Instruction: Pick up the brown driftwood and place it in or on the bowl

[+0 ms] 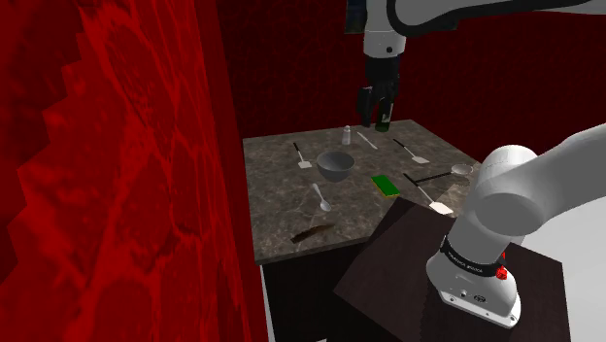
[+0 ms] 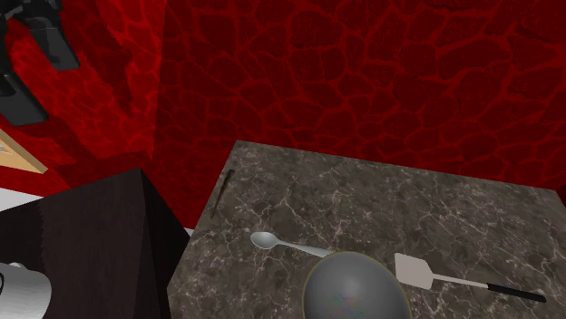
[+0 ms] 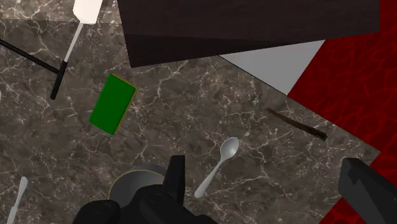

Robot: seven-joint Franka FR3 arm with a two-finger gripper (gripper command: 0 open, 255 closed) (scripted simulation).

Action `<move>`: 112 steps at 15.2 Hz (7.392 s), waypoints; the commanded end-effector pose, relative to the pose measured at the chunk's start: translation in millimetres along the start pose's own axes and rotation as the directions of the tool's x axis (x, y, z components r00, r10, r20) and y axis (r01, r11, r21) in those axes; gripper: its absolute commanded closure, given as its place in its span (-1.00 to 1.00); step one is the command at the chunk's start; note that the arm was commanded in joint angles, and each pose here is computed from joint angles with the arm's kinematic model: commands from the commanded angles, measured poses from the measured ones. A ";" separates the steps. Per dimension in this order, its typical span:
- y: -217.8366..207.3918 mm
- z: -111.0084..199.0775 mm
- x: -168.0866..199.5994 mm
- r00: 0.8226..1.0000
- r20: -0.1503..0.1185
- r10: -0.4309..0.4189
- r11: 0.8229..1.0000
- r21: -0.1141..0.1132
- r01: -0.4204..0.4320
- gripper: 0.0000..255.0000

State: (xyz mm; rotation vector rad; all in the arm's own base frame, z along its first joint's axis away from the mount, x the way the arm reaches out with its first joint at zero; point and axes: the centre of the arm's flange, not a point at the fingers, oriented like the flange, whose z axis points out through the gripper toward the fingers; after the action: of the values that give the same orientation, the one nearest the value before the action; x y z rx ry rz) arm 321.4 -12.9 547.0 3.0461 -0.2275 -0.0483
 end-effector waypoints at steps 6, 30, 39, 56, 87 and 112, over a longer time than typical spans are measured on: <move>-8.1 58.4 27.8 0.984 -0.006 -0.175 0.984 0.032 0.176 -1.00; -128.8 329.5 117.1 0.522 -0.102 -0.847 0.506 0.146 0.850 -1.00; -150.9 385.2 116.8 0.452 -0.115 -0.885 0.434 0.151 0.888 -1.00; -152.3 393.3 116.1 0.452 -0.115 -0.885 0.434 0.151 0.888 1.00; -95.7 422.5 103.3 0.572 -0.138 -0.809 0.557 0.133 0.820 1.00; -88.3 301.2 101.9 0.572 -0.137 -0.809 0.557 0.133 0.820 1.00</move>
State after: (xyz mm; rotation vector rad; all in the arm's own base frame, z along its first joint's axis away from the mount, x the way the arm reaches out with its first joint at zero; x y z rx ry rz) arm 423.5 33.4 231.2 2.9927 1.2854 0.0101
